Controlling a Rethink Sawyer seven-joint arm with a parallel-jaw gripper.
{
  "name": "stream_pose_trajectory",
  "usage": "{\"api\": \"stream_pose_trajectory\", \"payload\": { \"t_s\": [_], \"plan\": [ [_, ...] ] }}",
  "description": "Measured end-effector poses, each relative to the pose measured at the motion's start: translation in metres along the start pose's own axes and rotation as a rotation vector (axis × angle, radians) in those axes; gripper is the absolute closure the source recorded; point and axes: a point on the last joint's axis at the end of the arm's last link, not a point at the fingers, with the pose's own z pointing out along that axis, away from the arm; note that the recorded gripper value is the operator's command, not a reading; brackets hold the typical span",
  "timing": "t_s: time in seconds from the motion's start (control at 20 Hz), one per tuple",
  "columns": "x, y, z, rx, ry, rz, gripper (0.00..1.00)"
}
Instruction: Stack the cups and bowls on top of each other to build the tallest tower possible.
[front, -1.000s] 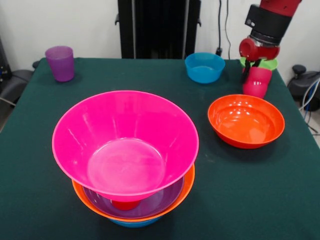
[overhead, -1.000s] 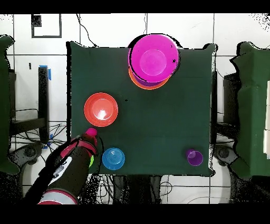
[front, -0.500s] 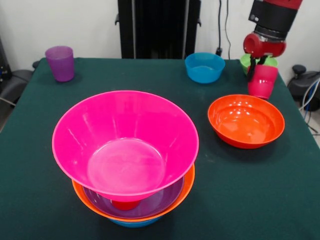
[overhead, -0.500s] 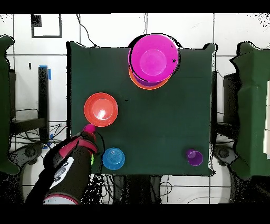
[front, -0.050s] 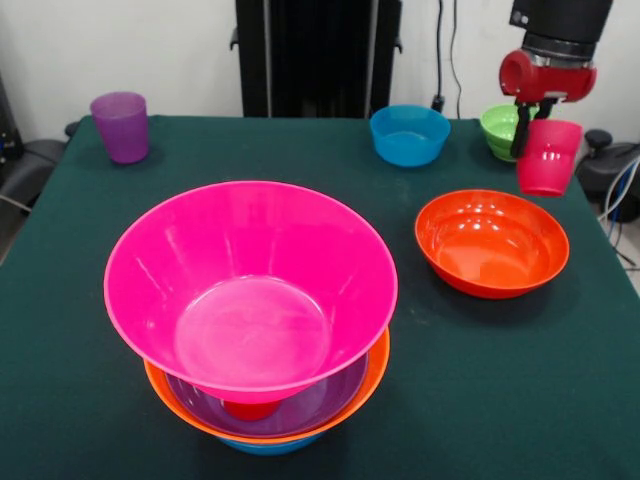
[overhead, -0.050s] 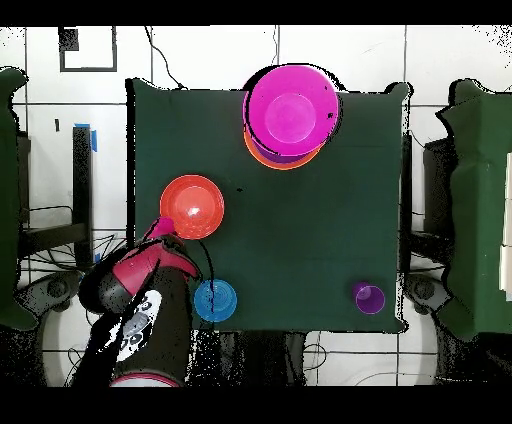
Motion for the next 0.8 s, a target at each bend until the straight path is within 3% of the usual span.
{"api": "stream_pose_trajectory", "payload": {
  "t_s": [0.35, 0.8],
  "plan": [
    [-0.025, -0.022, -0.027, -0.035, 0.014, 0.065, 1.00],
    [-0.067, -0.066, -0.074, -0.119, 0.072, 0.197, 1.00]
  ]
}}
